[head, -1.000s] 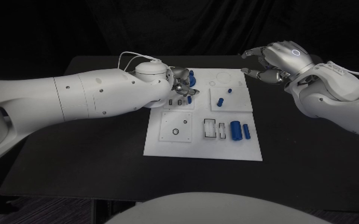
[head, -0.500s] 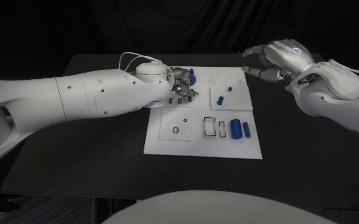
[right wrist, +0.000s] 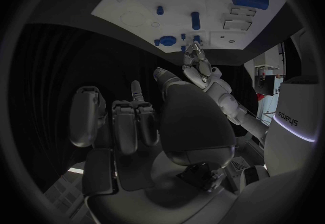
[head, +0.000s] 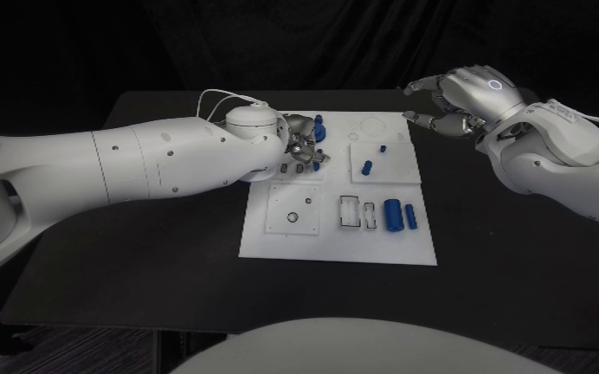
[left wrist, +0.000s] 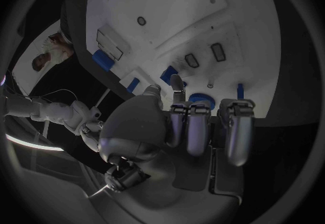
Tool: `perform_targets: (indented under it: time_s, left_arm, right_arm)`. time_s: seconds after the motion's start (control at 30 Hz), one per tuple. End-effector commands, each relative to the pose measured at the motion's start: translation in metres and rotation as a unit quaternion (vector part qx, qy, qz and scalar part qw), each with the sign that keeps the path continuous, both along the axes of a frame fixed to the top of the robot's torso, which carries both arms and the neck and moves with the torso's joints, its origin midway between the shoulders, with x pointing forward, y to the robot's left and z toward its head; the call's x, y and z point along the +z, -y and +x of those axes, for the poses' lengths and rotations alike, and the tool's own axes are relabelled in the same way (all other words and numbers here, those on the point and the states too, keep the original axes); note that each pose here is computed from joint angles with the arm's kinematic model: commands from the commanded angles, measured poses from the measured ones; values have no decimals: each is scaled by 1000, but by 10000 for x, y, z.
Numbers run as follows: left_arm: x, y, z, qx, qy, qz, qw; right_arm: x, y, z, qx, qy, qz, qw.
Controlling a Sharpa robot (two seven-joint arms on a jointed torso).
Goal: Assemble the parts on the task board
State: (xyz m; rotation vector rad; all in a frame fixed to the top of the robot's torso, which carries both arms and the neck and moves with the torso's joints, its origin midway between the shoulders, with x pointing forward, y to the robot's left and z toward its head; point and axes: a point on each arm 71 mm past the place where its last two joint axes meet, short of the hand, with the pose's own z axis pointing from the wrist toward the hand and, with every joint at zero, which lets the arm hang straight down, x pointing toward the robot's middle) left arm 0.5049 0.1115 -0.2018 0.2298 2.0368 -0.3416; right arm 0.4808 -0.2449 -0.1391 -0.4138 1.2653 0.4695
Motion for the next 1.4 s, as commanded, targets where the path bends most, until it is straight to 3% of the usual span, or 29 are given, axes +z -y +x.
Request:
perform_targets:
  time_s: [0.03,1.4]
  left_arm:
    - [-14,12,-10,-8,-3,-1,1000]
    - [-88,29,-14,-19,-21,10,1000]
  right_arm:
    - [0,8,6,-8,-2,0,1000]
    - [-10,0,15,-10,-7,-4,1000]
